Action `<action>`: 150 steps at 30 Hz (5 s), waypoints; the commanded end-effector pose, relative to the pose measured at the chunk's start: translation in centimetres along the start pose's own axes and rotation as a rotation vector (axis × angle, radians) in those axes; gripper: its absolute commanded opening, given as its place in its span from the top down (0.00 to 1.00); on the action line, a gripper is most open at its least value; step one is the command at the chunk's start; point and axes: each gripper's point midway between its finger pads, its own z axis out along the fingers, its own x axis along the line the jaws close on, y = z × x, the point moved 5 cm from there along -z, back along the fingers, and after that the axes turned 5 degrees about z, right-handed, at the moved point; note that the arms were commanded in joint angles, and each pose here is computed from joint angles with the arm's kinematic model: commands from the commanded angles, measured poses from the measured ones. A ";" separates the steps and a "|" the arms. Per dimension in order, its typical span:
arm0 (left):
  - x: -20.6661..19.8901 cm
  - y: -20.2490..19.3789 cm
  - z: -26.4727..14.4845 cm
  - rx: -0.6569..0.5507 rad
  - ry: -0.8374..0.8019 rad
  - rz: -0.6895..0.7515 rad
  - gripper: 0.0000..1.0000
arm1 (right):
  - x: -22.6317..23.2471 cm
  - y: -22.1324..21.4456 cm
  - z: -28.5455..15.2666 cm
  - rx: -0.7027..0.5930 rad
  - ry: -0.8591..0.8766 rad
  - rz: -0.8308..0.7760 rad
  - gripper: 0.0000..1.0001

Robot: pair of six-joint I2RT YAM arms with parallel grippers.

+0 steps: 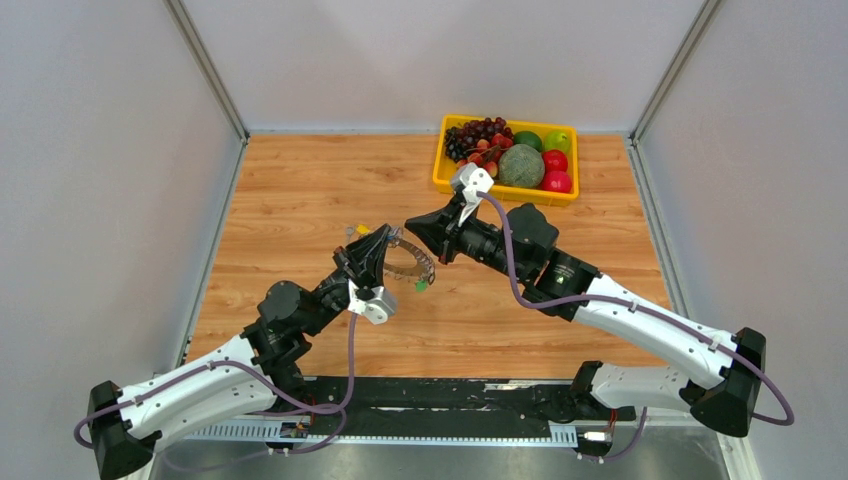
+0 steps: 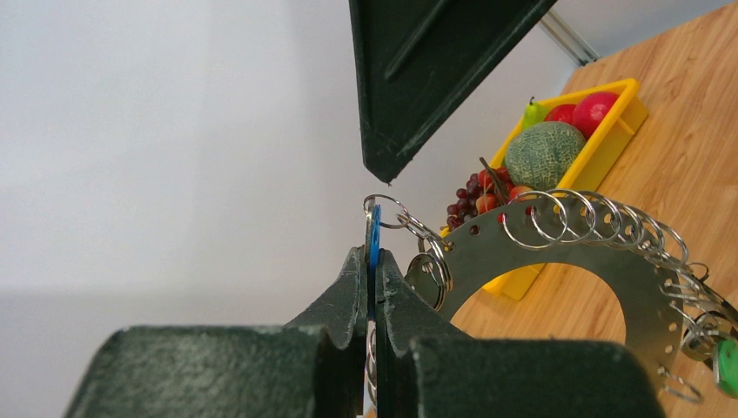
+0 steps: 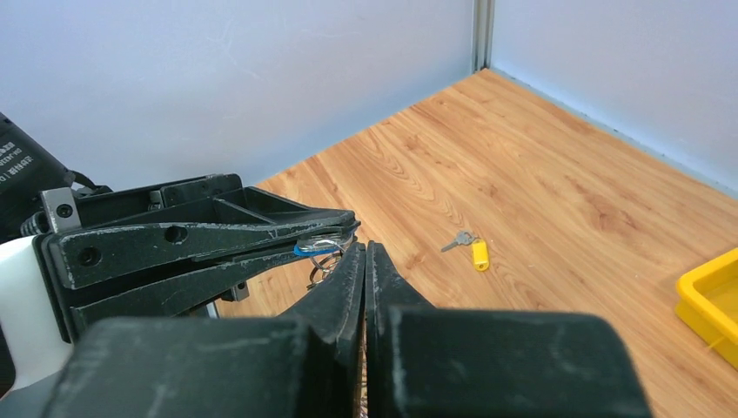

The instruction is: Remove the keys from the keyring

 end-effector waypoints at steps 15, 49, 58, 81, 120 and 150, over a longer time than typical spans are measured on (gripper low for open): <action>2.0 2.9 -0.3 -0.166 0.045 -0.039 1.00 | -0.1 -0.2 -2.8 -0.059 0.118 -0.247 0.58; 1.7 4.5 -0.6 -0.272 0.000 -0.066 1.00 | 2.6 -2.4 -1.6 0.001 0.387 -0.268 0.74; 1.7 4.2 -0.5 -0.253 0.008 -0.063 1.00 | 3.5 -2.3 -1.8 0.006 0.453 -0.268 0.81; 0.5 3.2 0.4 -0.187 -0.048 -0.049 1.00 | 4.3 -0.9 -3.3 -0.078 0.488 -0.287 0.72; 1.5 0.1 0.2 0.116 -0.032 -0.092 1.00 | 0.8 0.7 -3.8 -0.123 0.138 -0.161 0.66; 2.2 2.1 -3.0 0.605 -0.386 -0.565 1.00 | 0.3 -4.9 -7.5 -0.016 0.026 0.308 0.53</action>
